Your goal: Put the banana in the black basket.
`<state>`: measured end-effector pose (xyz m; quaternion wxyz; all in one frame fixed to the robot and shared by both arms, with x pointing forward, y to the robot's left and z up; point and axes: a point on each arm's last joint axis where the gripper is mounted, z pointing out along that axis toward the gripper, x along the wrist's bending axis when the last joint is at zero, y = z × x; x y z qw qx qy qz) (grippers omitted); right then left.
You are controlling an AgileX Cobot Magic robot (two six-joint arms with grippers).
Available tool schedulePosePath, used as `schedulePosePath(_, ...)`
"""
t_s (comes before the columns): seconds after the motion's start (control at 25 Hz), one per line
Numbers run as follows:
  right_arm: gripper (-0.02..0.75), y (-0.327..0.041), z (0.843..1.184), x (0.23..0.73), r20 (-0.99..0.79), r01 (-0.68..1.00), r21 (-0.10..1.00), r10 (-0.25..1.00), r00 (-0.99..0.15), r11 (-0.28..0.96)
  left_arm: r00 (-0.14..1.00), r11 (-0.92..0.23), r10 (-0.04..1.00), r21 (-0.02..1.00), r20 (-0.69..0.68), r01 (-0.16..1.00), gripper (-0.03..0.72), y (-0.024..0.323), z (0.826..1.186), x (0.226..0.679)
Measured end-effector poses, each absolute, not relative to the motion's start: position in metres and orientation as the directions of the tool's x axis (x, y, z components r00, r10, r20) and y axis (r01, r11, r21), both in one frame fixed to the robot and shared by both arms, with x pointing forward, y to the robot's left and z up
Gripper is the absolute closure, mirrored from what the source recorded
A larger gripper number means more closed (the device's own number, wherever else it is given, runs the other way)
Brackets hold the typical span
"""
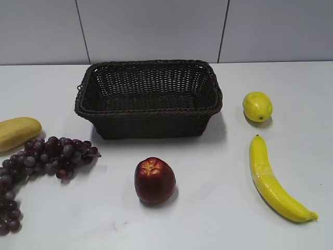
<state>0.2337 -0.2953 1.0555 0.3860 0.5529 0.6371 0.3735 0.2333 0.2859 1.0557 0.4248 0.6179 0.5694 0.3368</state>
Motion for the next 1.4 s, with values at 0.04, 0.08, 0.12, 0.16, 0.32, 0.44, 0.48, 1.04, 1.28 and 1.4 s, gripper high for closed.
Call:
schedulePosePath(0.04, 0.181, -0.296, 1.056, 0.234, -0.081, 0.416, 0.902, 0.993, -0.089, 0.111, 0.125, 0.009, 0.99, 0.909, -0.068, 0.418, 0.452, 0.286, 1.056, 0.233)
schedulePosePath(0.08, 0.182, -0.296, 1.056, 0.234, -0.081, 0.416, 0.902, 0.993, -0.089, 0.111, 0.125, 0.009, 0.99, 0.909, -0.068, 0.418, 0.452, 0.286, 1.056, 0.233)
schedulePosePath(0.12, 0.182, -0.296, 1.056, 0.234, -0.082, 0.416, 0.902, 0.993, -0.088, 0.112, 0.125, 0.009, 0.99, 0.909, -0.068, 0.418, 0.452, 0.286, 1.056, 0.233)
schedulePosePath(0.16, 0.182, -0.296, 1.056, 0.234, -0.082, 0.416, 0.902, 0.993, -0.088, 0.112, 0.125, 0.009, 0.99, 0.909, -0.068, 0.418, 0.452, 0.286, 1.056, 0.233)
schedulePosePath(0.32, 0.182, -0.296, 1.056, 0.234, -0.084, 0.417, 0.902, 0.993, -0.087, 0.113, 0.125, 0.009, 0.99, 0.909, -0.068, 0.418, 0.452, 0.286, 1.056, 0.233)
schedulePosePath(0.44, 0.182, -0.296, 1.055, 0.237, -0.083, 0.439, 0.891, 0.993, -0.089, 0.114, 0.125, 0.009, 0.99, 0.909, -0.068, 0.418, 0.452, 0.286, 1.056, 0.233)
schedulePosePath(0.48, 0.182, -0.296, 1.055, 0.241, -0.081, 0.459, 0.881, 0.993, -0.091, 0.114, 0.125, 0.009, 0.99, 0.909, -0.068, 0.418, 0.452, 0.286, 1.056, 0.233)
schedulePosePath(1.04, 0.184, -0.286, 1.074, 0.323, 0.086, 0.863, 0.502, 0.989, -0.117, 0.058, 0.125, 0.009, 0.99, 0.909, -0.068, 0.418, 0.452, 0.286, 1.056, 0.233)
schedulePosePath(1.28, 0.184, -0.27, 1.079, 0.379, 0.144, 0.936, 0.351, 0.985, -0.095, 0.039, 0.125, 0.009, 0.99, 0.909, -0.068, 0.418, 0.452, 0.286, 1.056, 0.233)
schedulePosePath(1.4, 0.184, -0.257, 1.074, 0.407, 0.098, 0.953, 0.295, 0.989, -0.107, 0.074, 0.125, 0.009, 0.99, 0.909, -0.068, 0.418, 0.452, 0.286, 1.056, 0.233)
